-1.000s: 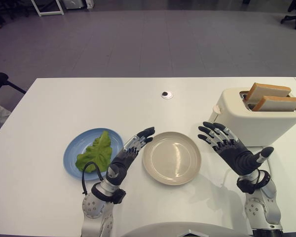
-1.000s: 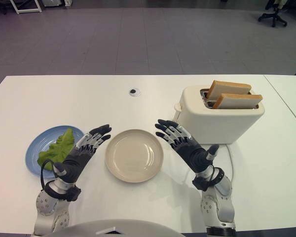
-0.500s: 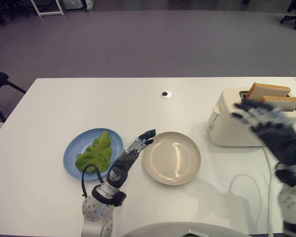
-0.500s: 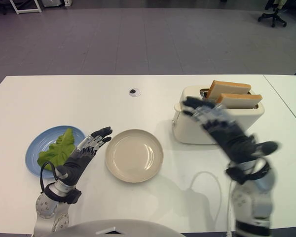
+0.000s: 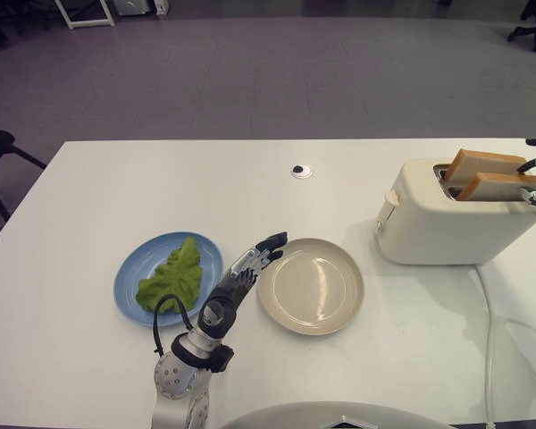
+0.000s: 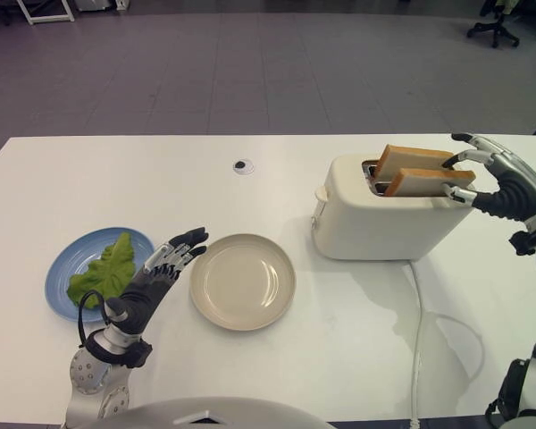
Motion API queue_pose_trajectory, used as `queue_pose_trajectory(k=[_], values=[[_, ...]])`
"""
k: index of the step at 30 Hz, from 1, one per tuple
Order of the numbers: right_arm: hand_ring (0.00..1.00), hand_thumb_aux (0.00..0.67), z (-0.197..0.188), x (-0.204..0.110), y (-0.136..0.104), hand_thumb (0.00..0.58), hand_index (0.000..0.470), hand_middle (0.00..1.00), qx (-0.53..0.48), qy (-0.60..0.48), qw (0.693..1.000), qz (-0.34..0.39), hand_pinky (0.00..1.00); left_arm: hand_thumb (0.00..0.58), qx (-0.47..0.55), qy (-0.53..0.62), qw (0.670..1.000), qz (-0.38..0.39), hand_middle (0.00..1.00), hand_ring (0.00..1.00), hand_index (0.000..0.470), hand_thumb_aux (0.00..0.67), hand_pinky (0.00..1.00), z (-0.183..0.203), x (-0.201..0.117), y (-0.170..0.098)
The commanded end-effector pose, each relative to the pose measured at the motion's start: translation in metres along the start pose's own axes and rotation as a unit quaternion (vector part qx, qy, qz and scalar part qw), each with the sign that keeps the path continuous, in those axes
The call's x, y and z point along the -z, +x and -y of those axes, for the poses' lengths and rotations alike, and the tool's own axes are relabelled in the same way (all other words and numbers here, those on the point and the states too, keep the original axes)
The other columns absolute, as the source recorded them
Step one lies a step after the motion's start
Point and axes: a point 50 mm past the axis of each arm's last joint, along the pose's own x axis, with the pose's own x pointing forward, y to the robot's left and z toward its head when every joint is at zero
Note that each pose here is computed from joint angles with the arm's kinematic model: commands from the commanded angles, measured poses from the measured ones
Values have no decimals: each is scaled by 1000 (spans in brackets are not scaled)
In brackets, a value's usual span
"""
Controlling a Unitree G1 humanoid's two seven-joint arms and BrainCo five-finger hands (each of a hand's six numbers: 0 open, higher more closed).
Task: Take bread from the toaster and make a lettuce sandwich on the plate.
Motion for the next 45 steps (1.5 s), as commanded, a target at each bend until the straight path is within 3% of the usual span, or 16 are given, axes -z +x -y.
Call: queue_pose_trajectory(k=[1,8,10,11,13,19,26,32,38,41,45], values=[[0,378,-8,2,7,470,265,0,-25,-12,1000,0,0,0,4,-2,1000,-6,0,0,0,0,0,1,0,0],[0,368,-18,-1,16,462,258,0,-41,-14,999,15,0,0,5,-3,1000,-7,0,0,0,0,0,3,-1,-2],[0,402,-19,-2,16,487,282,0,-49,-15,998,21,0,0,6,-4,1000,-7,0,0,0,0,0,3,-2,-2],[0,455,-19,-3,17,520,319,0,-50,-15,998,22,0,0,6,-4,1000,-7,0,0,0,0,0,3,-2,-2],[0,670,-18,-3,16,580,470,0,-44,-12,999,26,0,0,6,-4,1000,-7,0,0,0,0,0,4,-2,-2],[0,670,-5,-7,18,580,470,0,-4,-4,999,44,0,0,6,-5,1000,-7,0,0,0,0,0,4,-3,-3],[0,670,38,-13,20,580,470,0,86,34,993,72,0,0,5,-7,1000,-7,0,0,0,0,0,4,-4,-3],[0,670,51,-27,25,580,470,0,85,70,985,130,0,0,3,-8,1000,-5,0,0,0,0,0,4,-5,-3],[0,670,40,-81,45,580,470,0,69,106,956,265,0,0,0,-7,1000,-5,0,0,0,0,0,3,-7,-3],[0,670,15,-125,49,580,470,0,39,130,932,337,0,0,-10,-1,1000,-2,0,0,0,0,0,-1,-7,-2],[0,670,-30,-169,52,580,470,0,6,112,923,369,0,0,-31,13,999,3,0,0,0,0,0,-8,-7,-1]])
